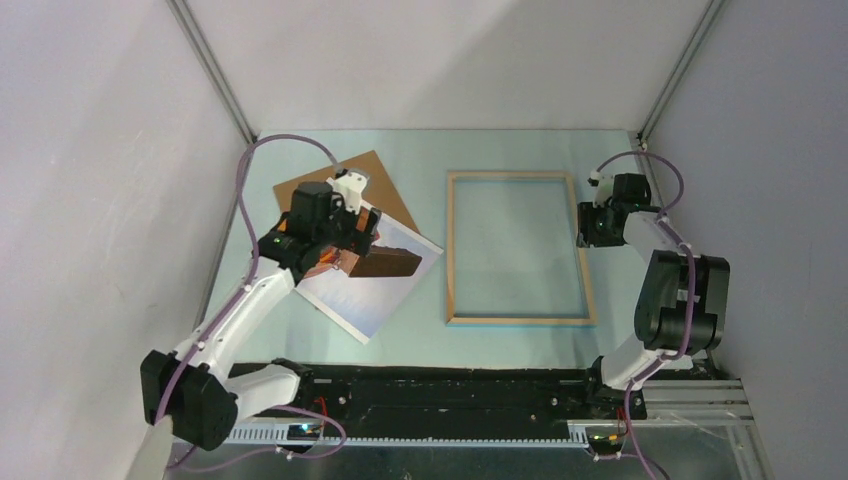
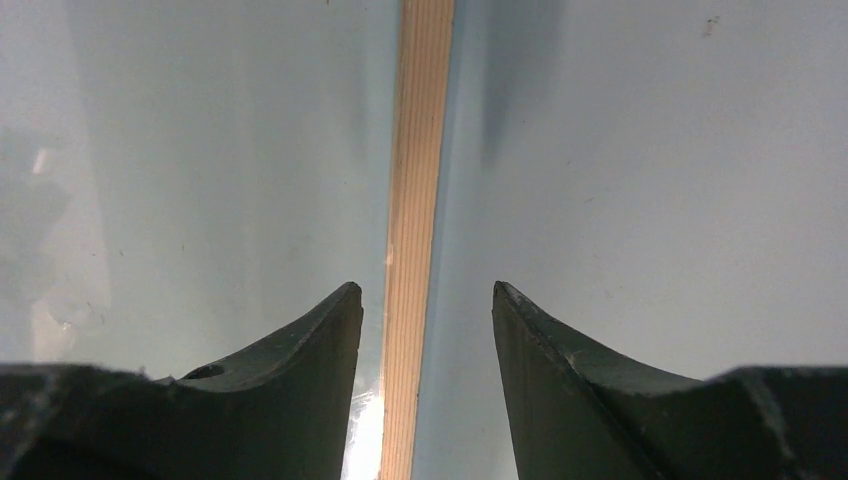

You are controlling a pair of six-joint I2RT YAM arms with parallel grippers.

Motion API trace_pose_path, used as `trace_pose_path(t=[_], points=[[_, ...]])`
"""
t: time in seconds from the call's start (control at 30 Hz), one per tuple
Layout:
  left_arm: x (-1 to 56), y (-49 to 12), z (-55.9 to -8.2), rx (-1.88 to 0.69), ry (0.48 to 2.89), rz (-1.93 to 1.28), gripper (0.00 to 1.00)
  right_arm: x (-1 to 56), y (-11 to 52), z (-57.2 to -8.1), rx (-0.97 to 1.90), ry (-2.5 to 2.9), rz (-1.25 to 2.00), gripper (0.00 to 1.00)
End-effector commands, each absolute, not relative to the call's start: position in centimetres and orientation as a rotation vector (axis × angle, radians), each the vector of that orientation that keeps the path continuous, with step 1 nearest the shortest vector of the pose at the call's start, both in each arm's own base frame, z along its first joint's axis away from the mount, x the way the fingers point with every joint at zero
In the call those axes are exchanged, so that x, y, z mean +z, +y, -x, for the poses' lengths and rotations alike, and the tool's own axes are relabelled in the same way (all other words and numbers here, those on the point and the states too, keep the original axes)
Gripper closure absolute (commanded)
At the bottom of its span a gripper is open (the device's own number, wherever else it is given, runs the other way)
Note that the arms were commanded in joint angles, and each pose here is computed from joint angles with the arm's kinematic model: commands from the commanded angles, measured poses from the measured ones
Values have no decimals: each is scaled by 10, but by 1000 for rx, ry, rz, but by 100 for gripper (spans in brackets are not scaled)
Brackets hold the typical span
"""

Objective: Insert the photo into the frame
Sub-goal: Place the photo frame item in the photo frame.

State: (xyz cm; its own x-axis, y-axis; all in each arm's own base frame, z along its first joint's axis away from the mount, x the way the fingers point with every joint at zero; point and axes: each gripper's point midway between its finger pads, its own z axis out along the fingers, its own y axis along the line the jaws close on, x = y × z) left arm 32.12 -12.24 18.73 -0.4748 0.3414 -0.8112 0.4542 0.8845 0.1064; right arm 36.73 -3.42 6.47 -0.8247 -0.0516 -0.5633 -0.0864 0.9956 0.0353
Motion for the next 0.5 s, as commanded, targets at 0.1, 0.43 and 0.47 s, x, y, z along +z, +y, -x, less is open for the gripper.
trace_pose_path(t=[0.1,0.43,0.47], points=[[172,-64,-311,-65,2227,-416,0,54,-38,-378,69,2540,109,46],[139,13,-300,-1,2400,-115,0,43,-37,-385,112,2578,75,53],[134,24,-298,-4,2427,-55,0,41,-37,-386,117,2582,69,55]])
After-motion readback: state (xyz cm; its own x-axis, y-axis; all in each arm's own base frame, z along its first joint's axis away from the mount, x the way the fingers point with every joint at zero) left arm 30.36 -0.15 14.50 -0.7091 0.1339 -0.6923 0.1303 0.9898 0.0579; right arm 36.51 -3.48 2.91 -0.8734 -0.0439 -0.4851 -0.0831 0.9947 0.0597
